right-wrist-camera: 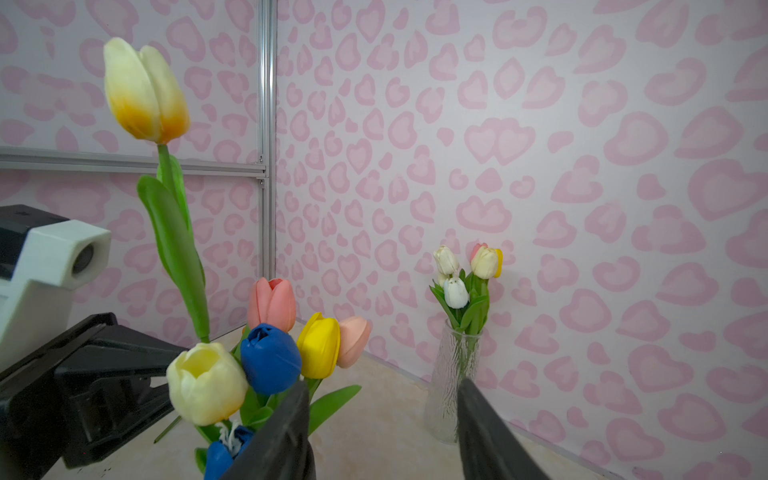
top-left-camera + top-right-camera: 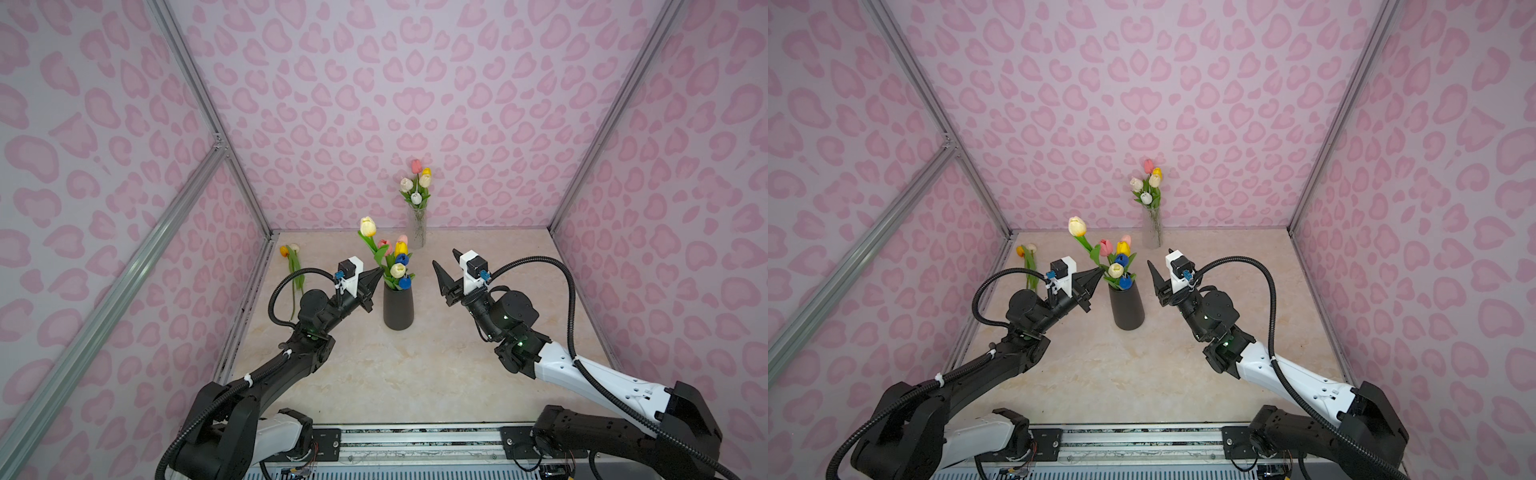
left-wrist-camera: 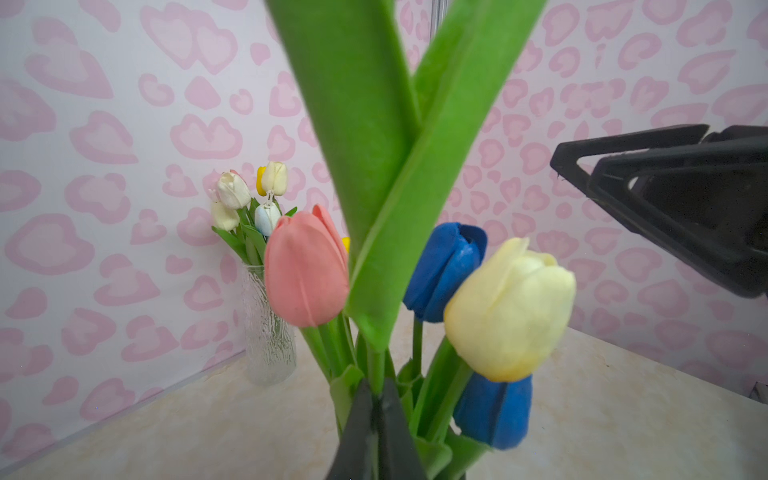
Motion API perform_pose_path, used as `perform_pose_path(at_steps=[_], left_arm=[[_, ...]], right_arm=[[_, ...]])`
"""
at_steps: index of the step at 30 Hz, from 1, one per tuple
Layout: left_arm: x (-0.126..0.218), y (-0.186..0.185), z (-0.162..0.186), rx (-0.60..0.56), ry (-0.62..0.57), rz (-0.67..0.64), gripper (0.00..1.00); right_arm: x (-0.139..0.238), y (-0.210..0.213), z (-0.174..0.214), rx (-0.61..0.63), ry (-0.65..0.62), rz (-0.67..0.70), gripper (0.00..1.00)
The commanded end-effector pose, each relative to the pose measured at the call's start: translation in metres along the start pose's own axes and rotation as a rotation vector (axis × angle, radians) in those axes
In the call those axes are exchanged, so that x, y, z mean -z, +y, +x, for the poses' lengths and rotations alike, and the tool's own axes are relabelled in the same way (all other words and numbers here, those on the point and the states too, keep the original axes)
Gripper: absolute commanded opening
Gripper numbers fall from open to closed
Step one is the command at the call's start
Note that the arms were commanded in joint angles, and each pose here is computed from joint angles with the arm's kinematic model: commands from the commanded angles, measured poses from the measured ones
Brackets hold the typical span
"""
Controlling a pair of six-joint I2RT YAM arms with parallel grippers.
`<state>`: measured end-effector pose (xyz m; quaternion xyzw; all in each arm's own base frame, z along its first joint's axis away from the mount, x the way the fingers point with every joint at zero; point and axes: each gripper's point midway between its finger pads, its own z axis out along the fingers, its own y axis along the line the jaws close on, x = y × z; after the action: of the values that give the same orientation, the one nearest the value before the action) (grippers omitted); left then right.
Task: Arrange the flowers into the vase
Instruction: 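Carry the cream tulip over the black cup and lower its stem in, then open the left gripper and move it back toward the loose tulips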
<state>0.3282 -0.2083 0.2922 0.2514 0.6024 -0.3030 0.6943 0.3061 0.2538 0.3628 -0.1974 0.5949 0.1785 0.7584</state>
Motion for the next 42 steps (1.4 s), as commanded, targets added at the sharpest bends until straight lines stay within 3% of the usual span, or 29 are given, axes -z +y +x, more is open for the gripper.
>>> perform_pose_path(at_steps=[1,8,13,18,22,31,35,37,42], left_arm=[[0.002,0.012,0.008,-0.059,0.052,-0.069,0.03],[-0.006,0.012,0.032,-0.037,0.131,-0.043,0.03],[-0.012,0.006,0.022,-0.046,0.114,-0.029,0.04],[-0.008,0.000,0.005,-0.055,0.075,-0.013,0.34],[0.000,-0.004,-0.004,-0.065,0.064,-0.018,0.41],[0.014,-0.001,-0.020,-0.118,0.066,-0.074,0.42],[0.024,0.031,-0.019,-0.131,0.090,-0.242,0.43],[0.033,0.058,-0.018,-0.122,0.099,-0.341,0.57],[0.062,0.153,0.008,0.015,0.247,-0.665,0.65]], right_arm=[[0.000,-0.002,0.000,0.002,-0.017,0.014,0.56],[-0.004,0.000,0.006,0.003,-0.014,0.015,0.57],[-0.003,-0.001,0.008,0.008,-0.011,0.020,0.58],[-0.003,-0.004,0.009,0.011,-0.004,0.028,0.58],[-0.004,-0.006,0.006,-0.005,-0.003,0.019,0.58],[-0.006,-0.010,0.004,-0.032,-0.004,0.003,0.58],[-0.005,-0.010,0.005,-0.036,0.004,0.000,0.59],[-0.004,-0.010,0.008,-0.036,0.013,-0.002,0.59],[-0.002,-0.009,0.015,-0.025,0.031,-0.011,0.59]])
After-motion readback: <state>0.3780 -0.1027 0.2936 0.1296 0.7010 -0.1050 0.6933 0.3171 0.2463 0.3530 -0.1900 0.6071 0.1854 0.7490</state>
